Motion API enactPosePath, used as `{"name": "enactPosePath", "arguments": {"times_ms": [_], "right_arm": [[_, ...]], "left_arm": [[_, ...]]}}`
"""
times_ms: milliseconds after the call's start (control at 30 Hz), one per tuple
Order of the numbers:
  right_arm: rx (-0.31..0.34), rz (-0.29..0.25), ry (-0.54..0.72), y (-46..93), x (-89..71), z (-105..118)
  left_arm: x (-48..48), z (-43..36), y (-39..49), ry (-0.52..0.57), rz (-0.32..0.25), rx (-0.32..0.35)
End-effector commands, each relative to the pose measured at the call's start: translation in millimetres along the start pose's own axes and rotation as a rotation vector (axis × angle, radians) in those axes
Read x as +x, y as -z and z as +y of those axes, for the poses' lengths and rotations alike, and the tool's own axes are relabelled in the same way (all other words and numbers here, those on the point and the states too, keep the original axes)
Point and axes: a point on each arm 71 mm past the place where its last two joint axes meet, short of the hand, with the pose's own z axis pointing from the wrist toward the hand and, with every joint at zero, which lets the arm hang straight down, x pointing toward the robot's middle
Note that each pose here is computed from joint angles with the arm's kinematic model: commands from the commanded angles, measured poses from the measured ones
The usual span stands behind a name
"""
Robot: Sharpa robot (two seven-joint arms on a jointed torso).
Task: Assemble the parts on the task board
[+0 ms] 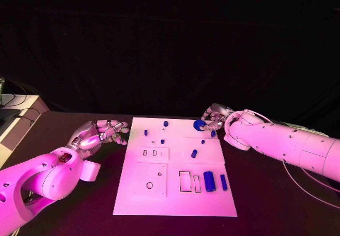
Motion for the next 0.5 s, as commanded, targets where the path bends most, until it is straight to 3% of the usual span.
{"name": "enactPosePath", "arguments": {"times_ms": [33,500], "right_arm": [[-0.003,0.024,0.008,-0.4,2.7,0.4],[-0.004,0.049,0.015,-0.7,7.0,0.3]], "left_arm": [[2.5,-0.9,-0.3,0.004,0.020,0.005],[2.3,-0.7,-0.2,0.003,0.022,0.003]]}}
